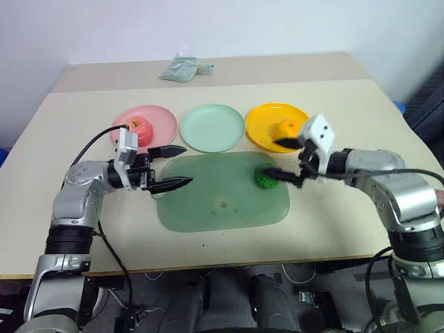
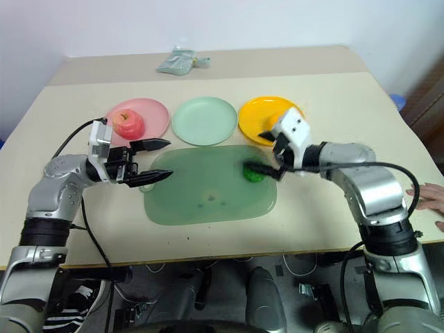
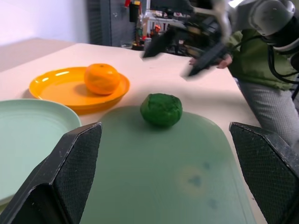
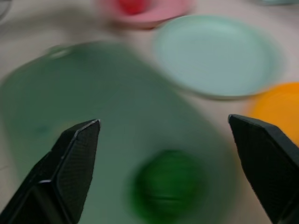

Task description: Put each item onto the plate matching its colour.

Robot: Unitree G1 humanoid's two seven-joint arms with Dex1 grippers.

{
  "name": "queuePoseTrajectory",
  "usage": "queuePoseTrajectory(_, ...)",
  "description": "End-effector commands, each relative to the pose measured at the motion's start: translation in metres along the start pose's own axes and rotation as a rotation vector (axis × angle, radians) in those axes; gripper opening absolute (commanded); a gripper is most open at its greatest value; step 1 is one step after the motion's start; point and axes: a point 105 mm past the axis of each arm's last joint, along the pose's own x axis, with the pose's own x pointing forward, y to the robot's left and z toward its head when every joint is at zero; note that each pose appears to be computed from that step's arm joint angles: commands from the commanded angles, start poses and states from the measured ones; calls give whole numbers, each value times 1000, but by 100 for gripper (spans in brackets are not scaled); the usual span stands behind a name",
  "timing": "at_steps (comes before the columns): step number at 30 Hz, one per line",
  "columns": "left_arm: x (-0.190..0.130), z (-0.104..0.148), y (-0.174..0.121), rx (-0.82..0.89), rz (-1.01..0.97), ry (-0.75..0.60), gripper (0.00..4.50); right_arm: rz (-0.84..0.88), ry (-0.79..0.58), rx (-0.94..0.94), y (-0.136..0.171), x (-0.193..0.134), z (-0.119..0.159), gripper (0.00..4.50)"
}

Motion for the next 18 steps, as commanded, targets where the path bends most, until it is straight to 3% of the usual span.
queuePoseTrajectory(1,3,13,-1,55,-23,-2,450,-102,118,-67,-15,1,-22,447)
queuePoseTrajectory(10,1,15,-1,70,-17,3,450,-89,160,-31,-15,4,-38,447)
queuePoseTrajectory(14,2,14,-2,69,-18,0,450,-85,155,-6,-16,3,-38,279)
queuePoseTrajectory(15,2,14,-2,69,-18,-1,450,-96,165,-25,-18,3,-39,257)
queuePoseTrajectory(18,2,15,-2,73,-12,-6,450,-103,128,-28,-19,5,-30,257)
